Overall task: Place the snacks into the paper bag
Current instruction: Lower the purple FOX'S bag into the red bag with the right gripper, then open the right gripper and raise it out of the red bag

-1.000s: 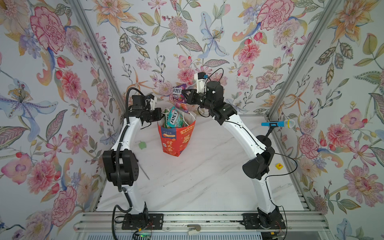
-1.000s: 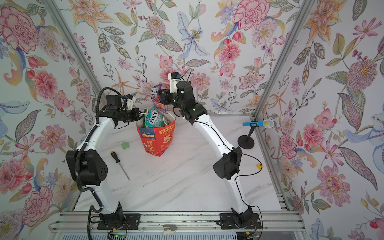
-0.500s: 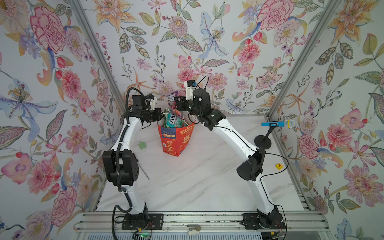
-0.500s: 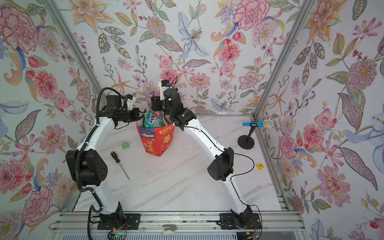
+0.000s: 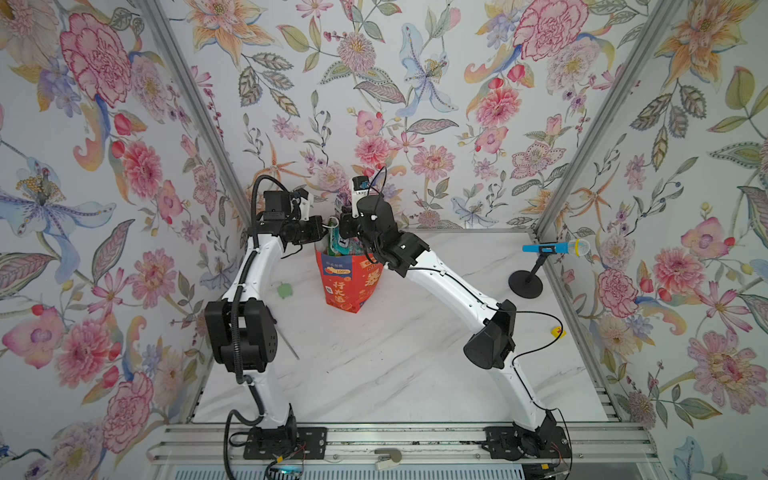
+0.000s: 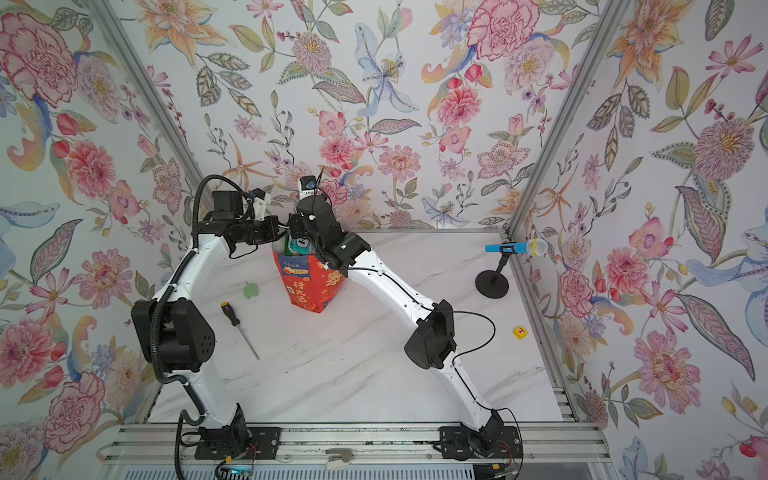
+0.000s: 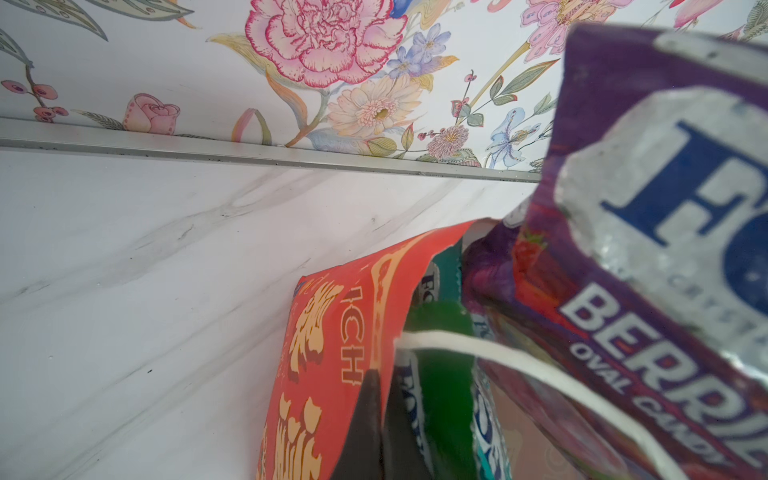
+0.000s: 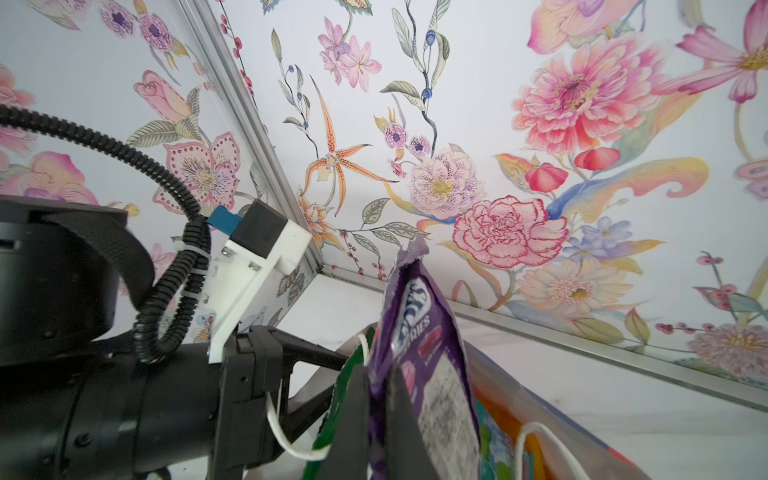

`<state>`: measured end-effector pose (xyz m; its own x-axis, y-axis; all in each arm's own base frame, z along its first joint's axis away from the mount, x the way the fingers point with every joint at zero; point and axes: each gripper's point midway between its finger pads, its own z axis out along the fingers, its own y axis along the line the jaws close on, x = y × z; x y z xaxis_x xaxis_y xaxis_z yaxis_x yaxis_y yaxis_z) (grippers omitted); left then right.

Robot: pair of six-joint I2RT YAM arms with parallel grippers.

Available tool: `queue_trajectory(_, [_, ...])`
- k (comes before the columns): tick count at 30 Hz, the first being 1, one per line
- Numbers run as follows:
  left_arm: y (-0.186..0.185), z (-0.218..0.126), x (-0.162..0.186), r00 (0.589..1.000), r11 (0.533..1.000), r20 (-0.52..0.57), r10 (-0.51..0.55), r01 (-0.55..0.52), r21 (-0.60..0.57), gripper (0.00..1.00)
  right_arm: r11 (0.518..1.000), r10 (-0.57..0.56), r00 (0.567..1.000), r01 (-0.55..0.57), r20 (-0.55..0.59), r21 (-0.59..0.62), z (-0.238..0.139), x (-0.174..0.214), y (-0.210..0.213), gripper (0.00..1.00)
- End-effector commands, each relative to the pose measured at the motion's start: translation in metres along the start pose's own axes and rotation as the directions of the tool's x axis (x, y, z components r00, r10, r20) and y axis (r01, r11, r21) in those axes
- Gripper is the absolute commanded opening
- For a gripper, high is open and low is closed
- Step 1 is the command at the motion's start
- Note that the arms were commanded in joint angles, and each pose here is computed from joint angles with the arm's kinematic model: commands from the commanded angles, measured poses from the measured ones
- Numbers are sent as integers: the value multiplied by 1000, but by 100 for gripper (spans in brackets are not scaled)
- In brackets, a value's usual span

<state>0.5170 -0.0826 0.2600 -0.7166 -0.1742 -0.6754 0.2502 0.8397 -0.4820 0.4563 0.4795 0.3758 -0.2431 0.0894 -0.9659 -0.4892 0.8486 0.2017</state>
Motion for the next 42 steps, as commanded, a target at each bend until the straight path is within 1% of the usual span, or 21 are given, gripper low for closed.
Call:
queue_trajectory(1, [-17, -20, -19, 997, 999, 69, 21, -24, 47, 0, 991, -84, 996, 81, 19, 106, 3, 3, -11, 0])
queue_trajectory(5, [-16, -19, -18, 998, 999, 66, 20, -24, 49, 0, 975, -148, 989, 141, 26, 173, 3, 6, -17, 0])
queue_trajectory(10, [-15, -19, -17, 998, 999, 64, 22, -25, 48, 0, 960, -185, 983, 178, 11, 218, 6, 16, -23, 0])
queue_trajectory(22, [-13, -18, -16, 998, 999, 62, 17, -20, 47, 0, 974, -174, 984, 179, -48, 140, 6, 53, 6, 0])
queue_trajectory(23, [-12, -18, -16, 998, 999, 63, 18, -21, 46, 0, 975, -168, 984, 175, -56, 138, 6, 57, 6, 2])
queue_trajectory(27, [-13, -18, -16, 998, 999, 64, 18, -21, 47, 0, 981, -137, 987, 147, -78, 126, 2, 65, 5, 31])
queue_trajectory(28, [-12, -19, -16, 998, 999, 65, 17, -20, 46, 0, 984, -126, 989, 134, -72, 121, -1, 59, 5, 37])
queue_trajectory(30, [-11, -20, -16, 998, 999, 67, 16, -19, 45, 0, 989, -105, 993, 110, -46, 98, -6, 43, 6, 48])
queue_trajectory(32, [-11, -21, -17, 998, 999, 68, 16, -19, 44, 0, 996, -78, 997, 79, -12, 36, -12, 22, 12, 58])
queue_trajectory(33, [-11, -21, -16, 998, 999, 67, 16, -19, 44, 0, 998, -59, 998, 59, 6, -2, -14, 9, 14, 63])
queue_trajectory(35, [-10, -21, -17, 998, 999, 68, 15, -18, 42, 0, 998, -28, 999, 30, 34, -53, -21, -14, 16, 68])
queue_trajectory(36, [-10, -21, -17, 998, 999, 69, 15, -18, 42, 0, 997, -25, 998, 29, 54, -76, -27, -26, 18, 70])
queue_trajectory(39, [-9, -21, -16, 998, 999, 69, 13, -16, 41, 0, 990, -23, 994, 37, 107, -135, -46, -61, 23, 86])
queue_trajectory(41, [-9, -22, -18, 997, 999, 74, 14, -17, 41, 0, 984, -10, 993, 31, 120, -174, -57, -78, 20, 92])
queue_trajectory(42, [-9, -22, -18, 997, 999, 75, 12, -15, 42, 0, 983, -6, 993, 28, 121, -179, -62, -84, 16, 97])
